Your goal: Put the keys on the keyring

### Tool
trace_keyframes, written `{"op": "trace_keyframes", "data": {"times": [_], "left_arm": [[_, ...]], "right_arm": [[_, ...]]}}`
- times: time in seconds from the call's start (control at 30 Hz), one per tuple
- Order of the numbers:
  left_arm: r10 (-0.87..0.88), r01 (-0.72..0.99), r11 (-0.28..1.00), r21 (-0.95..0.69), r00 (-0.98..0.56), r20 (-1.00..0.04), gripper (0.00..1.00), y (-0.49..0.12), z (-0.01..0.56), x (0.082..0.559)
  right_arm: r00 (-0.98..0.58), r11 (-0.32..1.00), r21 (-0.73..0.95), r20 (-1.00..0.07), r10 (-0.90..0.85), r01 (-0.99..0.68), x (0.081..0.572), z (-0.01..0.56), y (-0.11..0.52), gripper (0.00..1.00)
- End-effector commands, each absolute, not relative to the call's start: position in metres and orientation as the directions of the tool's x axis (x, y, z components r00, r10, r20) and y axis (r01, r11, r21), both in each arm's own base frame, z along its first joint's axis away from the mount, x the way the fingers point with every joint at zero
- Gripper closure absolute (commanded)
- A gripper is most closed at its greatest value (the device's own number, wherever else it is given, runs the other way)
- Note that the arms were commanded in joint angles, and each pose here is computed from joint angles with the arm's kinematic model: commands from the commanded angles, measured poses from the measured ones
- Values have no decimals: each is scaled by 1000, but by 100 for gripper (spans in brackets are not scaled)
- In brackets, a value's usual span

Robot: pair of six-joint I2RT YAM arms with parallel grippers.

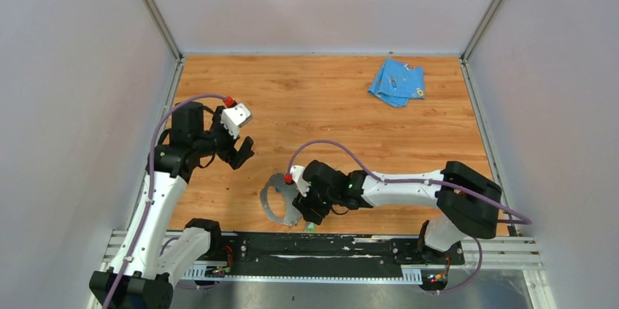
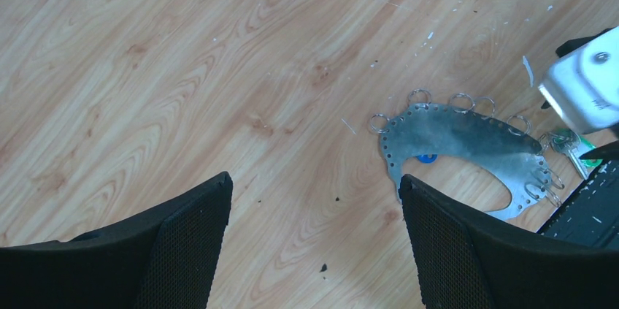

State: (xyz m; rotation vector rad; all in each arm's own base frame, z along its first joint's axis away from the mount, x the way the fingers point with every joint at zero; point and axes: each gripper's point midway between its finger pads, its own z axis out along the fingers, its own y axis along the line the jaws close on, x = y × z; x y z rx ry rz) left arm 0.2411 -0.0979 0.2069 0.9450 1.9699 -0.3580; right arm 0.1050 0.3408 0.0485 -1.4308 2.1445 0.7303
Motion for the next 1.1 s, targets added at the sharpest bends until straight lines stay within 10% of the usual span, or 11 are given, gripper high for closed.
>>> {"op": "trace_keyframes", "data": {"times": [0.0, 0.63, 1.07], "left_arm": [[469, 728, 674, 125, -291, -834, 13, -97, 218, 241], [492, 716, 679, 160, -283, -823, 14, -90, 217, 242], [495, 713, 681, 166, -281, -822, 11, -89, 218, 242]], "right_arm": [[-378, 358, 160, -597, -708, -920, 106, 32, 342, 41], [-414, 536, -92, -531, -739, -839, 146, 21, 264, 74], [-325, 448, 12, -705, -630, -894, 145, 87, 307, 36]]}}
